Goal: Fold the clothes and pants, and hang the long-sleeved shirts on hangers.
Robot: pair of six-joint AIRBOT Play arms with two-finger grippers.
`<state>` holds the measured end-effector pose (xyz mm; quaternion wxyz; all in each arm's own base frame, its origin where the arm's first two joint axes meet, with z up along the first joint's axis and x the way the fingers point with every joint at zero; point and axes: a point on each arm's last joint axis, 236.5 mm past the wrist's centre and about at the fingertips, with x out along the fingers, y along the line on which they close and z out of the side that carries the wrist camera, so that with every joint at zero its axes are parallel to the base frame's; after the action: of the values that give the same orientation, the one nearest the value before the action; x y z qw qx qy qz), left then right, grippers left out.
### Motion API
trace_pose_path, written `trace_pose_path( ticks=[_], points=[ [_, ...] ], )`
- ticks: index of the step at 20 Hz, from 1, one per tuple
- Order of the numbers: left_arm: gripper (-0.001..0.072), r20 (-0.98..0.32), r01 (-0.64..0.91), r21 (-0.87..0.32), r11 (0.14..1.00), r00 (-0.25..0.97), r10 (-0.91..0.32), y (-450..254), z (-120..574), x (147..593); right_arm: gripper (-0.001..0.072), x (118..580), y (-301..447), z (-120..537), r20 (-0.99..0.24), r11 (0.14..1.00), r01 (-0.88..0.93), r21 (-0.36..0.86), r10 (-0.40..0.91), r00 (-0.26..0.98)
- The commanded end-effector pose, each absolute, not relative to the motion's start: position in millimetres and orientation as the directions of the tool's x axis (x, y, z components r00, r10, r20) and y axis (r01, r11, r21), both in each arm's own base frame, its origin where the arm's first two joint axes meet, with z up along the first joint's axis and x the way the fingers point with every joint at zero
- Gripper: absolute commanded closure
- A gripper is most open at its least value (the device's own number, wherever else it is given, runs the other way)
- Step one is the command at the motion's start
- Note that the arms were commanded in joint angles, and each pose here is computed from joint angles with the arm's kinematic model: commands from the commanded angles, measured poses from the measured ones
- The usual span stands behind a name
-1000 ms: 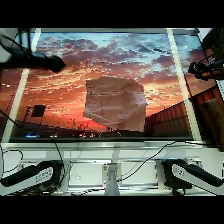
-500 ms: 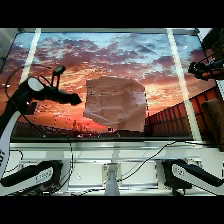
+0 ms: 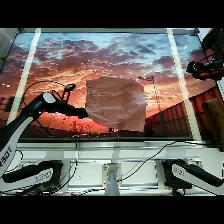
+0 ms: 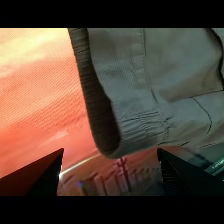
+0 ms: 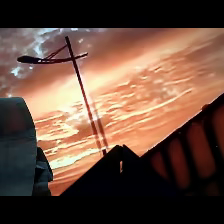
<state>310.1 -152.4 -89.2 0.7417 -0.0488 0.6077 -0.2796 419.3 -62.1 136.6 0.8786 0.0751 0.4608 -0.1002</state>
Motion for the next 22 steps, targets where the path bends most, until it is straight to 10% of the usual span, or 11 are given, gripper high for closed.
trace_pose_path(
  ticks=[1, 4, 9, 13, 22],
  points=[
    [-0.0007, -0.854, 0.378, -0.417, 0.827, 0.149, -0.499, -174, -98, 321, 0.0703, 420, -52, 137, -0.825, 0.968, 0.236, 0.082, -0.067, 0.560],
    [0.0064, -0.848, 0.382, -0.402, 0.832, 0.188, -0.496, -182, -99, 329, 0.0704, 420, -52, 137, -0.826, 0.968, 0.236, 0.082, -0.067, 0.560],
    [0.0654, -0.823, 0.350, -0.406, 0.844, 0.262, -0.504, -184, -92, 348, 0.0703, 420, -51, 137, -0.826, 0.968, 0.235, 0.086, -0.063, 0.560],
    [0.0686, -0.784, 0.441, -0.387, 0.810, 0.305, -0.541, -193, -48, 361, 0.0704, 420, -44, 136, -0.829, 0.968, 0.224, 0.115, -0.031, 0.558],
    [0.0687, -0.870, 0.694, 0.078, 0.716, 0.398, -0.290, -121, 35, 326, 0.0641, 376, 13, 60, -0.916, 0.975, -0.013, 0.220, 0.211, 0.342]
  ],
)
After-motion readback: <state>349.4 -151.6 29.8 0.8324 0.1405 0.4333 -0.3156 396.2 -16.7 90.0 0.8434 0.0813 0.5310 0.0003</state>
